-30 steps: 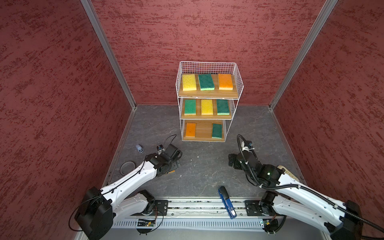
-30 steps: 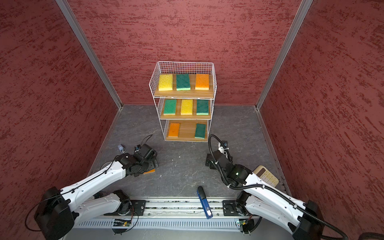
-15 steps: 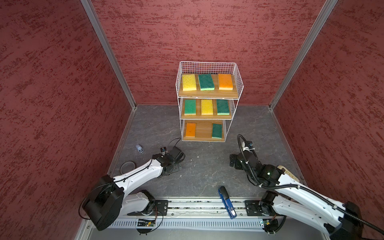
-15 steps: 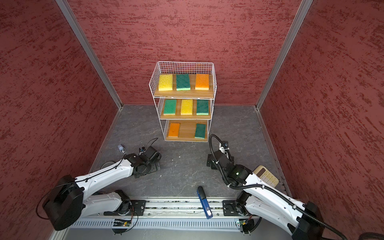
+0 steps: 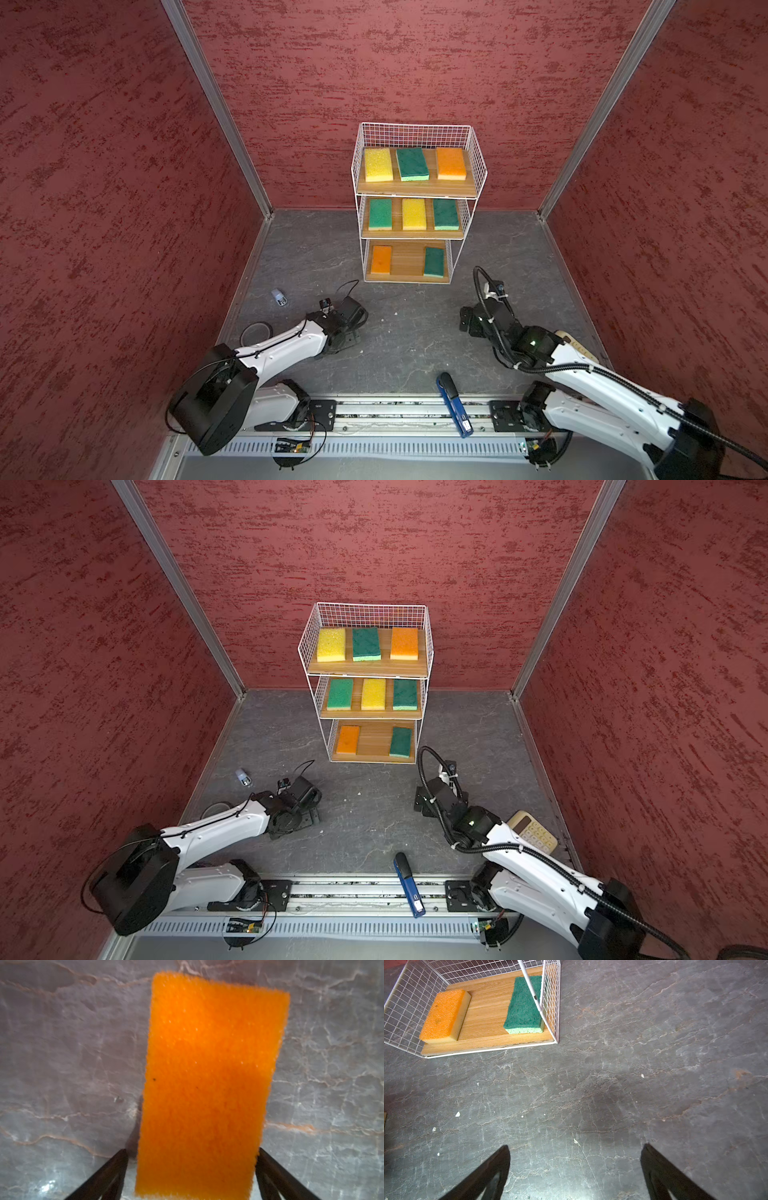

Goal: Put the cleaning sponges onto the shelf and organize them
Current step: 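Lift the orange sponge and carry it with the left gripper into the bottom shelf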

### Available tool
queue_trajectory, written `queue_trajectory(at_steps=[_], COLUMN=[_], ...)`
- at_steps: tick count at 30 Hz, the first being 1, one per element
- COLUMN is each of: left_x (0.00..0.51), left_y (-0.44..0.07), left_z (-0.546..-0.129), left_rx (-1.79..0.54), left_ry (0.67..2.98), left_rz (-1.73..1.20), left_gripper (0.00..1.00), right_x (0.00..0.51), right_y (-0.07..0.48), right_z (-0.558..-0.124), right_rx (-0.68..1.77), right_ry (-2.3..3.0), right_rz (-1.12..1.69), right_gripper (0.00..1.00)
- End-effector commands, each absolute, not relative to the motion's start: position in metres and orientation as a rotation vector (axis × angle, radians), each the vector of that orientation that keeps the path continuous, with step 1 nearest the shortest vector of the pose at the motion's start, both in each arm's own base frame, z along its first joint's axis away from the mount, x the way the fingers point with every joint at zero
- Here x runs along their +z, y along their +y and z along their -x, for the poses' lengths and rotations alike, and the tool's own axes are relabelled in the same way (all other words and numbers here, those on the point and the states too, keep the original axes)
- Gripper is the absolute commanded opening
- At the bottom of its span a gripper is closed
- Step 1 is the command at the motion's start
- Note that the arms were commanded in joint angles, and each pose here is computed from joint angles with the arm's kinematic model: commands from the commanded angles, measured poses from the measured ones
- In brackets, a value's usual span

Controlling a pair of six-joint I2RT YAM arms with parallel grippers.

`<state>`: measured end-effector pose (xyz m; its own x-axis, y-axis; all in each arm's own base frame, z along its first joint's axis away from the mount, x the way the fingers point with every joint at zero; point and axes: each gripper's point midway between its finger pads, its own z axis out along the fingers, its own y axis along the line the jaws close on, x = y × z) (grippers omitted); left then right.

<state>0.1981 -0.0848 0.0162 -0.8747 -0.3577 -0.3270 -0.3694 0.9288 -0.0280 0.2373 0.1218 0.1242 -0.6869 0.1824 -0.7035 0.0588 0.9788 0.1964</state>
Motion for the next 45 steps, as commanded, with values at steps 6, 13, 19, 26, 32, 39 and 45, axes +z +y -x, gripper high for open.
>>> queue_trajectory(at_steps=[6, 13, 19, 26, 32, 39, 45], left_x=[0.01, -0.002, 0.007, 0.047, 0.08, 0.087, 0.091], left_y=[-0.093, -0.093, -0.106, -0.154, -0.208, -0.258, -0.283], left_z=[-0.205, -0.195, -0.194, -0.213, -0.252, -0.294, -0.329], left_rx=[0.041, 0.002, -0.037, -0.185, -0.294, -0.265, -0.247], left_ry=[2.788, 2.8, 2.786, 2.66, 2.519, 2.46, 2.414], left_rz=[0.462, 0.493, 0.385, 0.173, -0.044, -0.206, -0.242], left_gripper=[0.83, 0.68, 0.62, 0.6, 0.61, 0.61, 0.62], right_x=[0.124, 0.118, 0.115, 0.115, 0.111, 0.111, 0.111], right_y=[0.123, 0.121, 0.117, 0.111, 0.107, 0.108, 0.112], right_z=[-0.239, -0.237, -0.233, -0.229, -0.222, -0.218, -0.217], right_rx=[0.232, 0.23, 0.23, 0.223, 0.242, 0.279, 0.29], right_ry=[2.32, 2.337, 2.34, 2.335, 2.338, 2.336, 2.345], right_rz=[-0.194, -0.202, -0.212, -0.211, -0.223, -0.223, -0.199], right_gripper=[0.99, 0.99, 0.99, 0.98, 0.97, 0.96, 0.96])
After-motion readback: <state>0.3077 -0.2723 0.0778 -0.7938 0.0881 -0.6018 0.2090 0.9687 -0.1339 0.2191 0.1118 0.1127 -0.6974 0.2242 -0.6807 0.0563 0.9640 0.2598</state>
